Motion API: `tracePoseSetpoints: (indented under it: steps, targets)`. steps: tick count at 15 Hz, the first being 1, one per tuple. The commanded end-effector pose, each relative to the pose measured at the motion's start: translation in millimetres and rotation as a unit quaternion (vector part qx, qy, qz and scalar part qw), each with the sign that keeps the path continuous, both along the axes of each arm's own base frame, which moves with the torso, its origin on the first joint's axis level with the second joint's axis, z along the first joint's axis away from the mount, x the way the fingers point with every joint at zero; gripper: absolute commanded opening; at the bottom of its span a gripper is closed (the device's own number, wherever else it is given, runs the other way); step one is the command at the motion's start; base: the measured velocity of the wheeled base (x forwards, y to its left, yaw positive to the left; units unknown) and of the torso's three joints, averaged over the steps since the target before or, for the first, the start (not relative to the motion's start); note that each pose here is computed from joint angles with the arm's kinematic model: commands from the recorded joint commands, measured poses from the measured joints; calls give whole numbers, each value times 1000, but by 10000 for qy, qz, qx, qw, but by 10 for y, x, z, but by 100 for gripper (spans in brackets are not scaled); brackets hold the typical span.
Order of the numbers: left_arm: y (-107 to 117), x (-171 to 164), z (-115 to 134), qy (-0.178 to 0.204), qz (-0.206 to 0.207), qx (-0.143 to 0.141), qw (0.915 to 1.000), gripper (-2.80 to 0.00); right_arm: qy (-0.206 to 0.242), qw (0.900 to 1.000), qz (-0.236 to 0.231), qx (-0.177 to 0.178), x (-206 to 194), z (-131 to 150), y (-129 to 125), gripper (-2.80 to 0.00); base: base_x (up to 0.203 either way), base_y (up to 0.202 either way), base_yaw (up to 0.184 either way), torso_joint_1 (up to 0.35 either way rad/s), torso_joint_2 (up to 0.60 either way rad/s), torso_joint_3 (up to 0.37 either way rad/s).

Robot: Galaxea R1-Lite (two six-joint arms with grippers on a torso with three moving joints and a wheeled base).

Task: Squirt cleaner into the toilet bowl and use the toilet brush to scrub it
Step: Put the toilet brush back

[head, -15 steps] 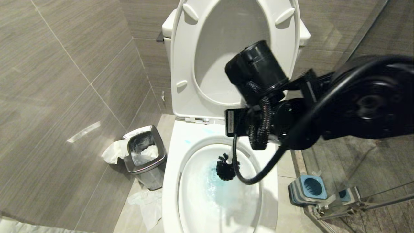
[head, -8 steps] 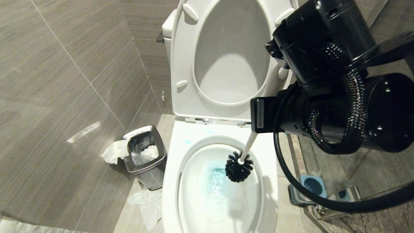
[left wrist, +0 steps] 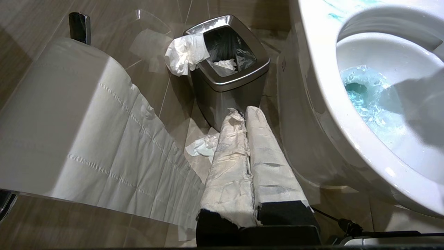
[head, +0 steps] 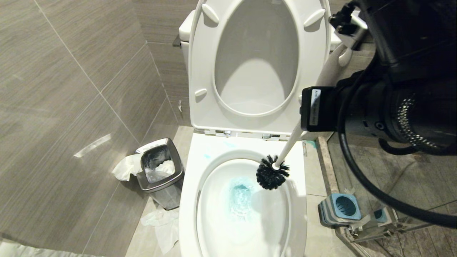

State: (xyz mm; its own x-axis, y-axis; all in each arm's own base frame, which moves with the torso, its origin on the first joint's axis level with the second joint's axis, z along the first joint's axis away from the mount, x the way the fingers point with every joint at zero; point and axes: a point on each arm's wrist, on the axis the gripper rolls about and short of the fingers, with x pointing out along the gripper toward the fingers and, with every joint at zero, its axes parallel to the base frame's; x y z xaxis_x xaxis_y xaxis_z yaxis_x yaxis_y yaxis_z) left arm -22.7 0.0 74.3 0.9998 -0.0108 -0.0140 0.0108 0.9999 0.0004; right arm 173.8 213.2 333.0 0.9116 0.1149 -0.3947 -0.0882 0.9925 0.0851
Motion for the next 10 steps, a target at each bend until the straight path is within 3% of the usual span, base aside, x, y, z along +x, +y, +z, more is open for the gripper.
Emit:
tracePoseSetpoints:
  steps: [1, 5, 10]
  targets:
    - [0, 0, 0, -1, 0, -2, 10000, -280, -136, 9996, -234, 68, -26, 127, -225, -280, 0, 0, 0, 0, 0, 0]
    - [0, 0, 0, -1, 0, -2, 10000, -280, -170, 9943, -1051, -70, 233, 179, -685, -280, 0, 0, 0, 0, 0, 0]
    - [0, 0, 0, -1, 0, -2, 10000, -280, -12, 9857, -1686, 74, 522, 202, -1295, -280, 0, 0, 0, 0, 0, 0]
